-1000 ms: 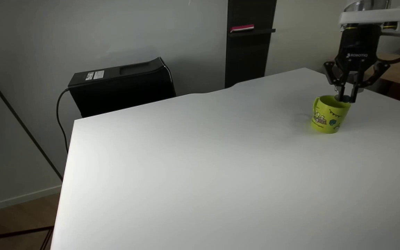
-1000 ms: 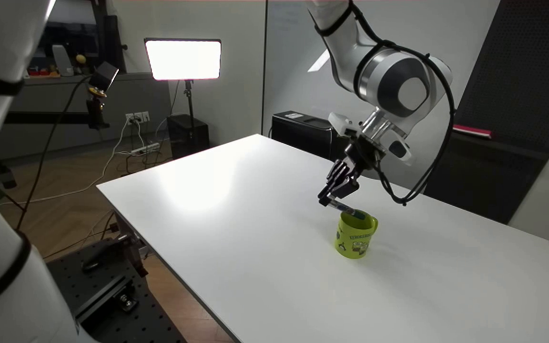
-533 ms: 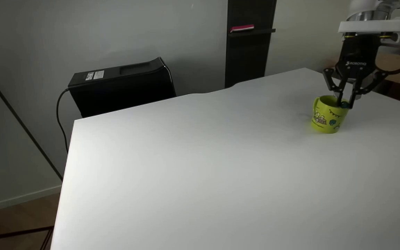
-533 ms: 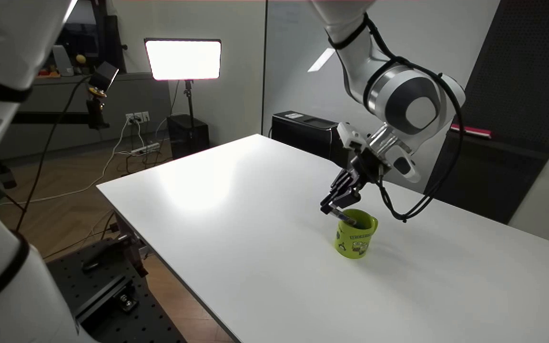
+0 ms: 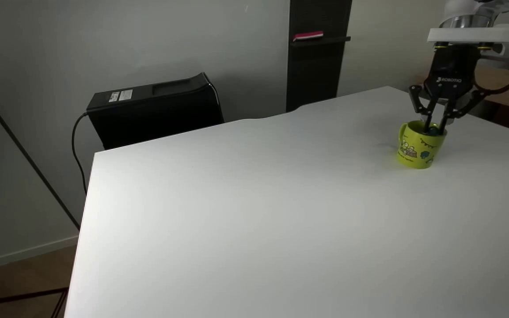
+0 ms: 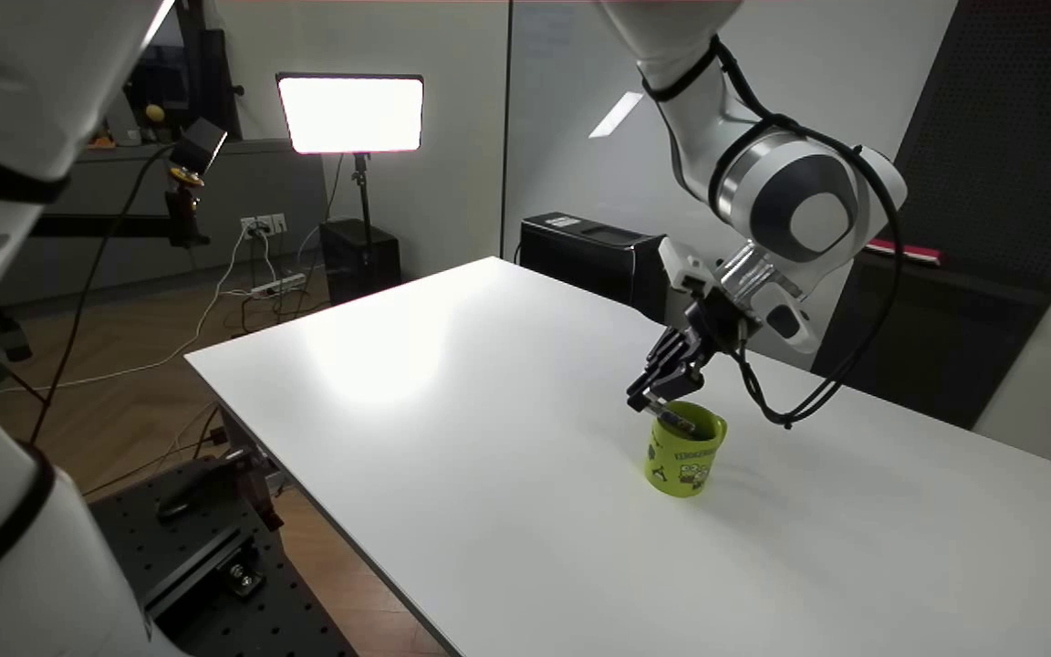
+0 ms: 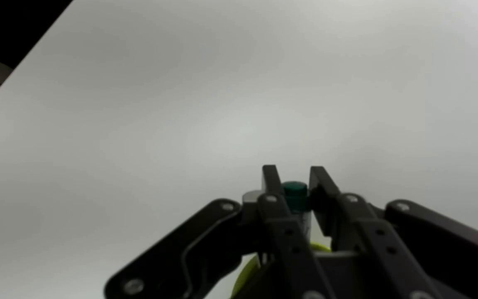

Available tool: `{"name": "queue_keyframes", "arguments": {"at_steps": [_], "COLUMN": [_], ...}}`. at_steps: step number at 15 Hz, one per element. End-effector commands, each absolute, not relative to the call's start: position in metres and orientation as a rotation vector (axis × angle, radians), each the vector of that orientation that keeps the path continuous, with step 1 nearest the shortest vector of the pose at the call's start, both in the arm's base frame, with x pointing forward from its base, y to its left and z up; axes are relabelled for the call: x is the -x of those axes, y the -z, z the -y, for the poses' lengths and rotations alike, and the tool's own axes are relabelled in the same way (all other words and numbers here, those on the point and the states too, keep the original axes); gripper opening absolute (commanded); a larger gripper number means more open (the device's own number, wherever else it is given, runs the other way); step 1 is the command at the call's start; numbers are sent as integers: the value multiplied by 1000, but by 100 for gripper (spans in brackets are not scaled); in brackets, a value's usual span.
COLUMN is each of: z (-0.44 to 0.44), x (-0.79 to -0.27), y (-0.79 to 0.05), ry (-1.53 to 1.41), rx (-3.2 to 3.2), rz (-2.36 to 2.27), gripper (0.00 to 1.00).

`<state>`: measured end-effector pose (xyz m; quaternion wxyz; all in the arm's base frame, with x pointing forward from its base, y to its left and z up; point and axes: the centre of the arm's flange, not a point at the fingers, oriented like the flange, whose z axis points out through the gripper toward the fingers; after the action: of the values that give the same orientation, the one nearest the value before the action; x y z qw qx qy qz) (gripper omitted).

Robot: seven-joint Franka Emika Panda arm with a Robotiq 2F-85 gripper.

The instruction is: Put the marker in the mug

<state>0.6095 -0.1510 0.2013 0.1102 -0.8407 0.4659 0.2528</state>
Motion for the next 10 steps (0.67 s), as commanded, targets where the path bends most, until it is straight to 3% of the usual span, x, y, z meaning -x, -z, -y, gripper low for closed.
{"name": "queue_keyframes", "arguments": {"at_steps": [1,2,3,4,5,10], "z": [153,153,152,152,151,147], "x": [-624,-625,-625,-625,-625,-625], "y": [-209,-210,-211,-212,-212,-214], "ry": [-703,-701,-702,-704,-703,-703], "rx": [2471,2476,2481,2485,2486,2502], "rz": [-1389,-1383,-1377,-1371,-1369,-1349], "gripper": [6,6,21,48,49,81]}}
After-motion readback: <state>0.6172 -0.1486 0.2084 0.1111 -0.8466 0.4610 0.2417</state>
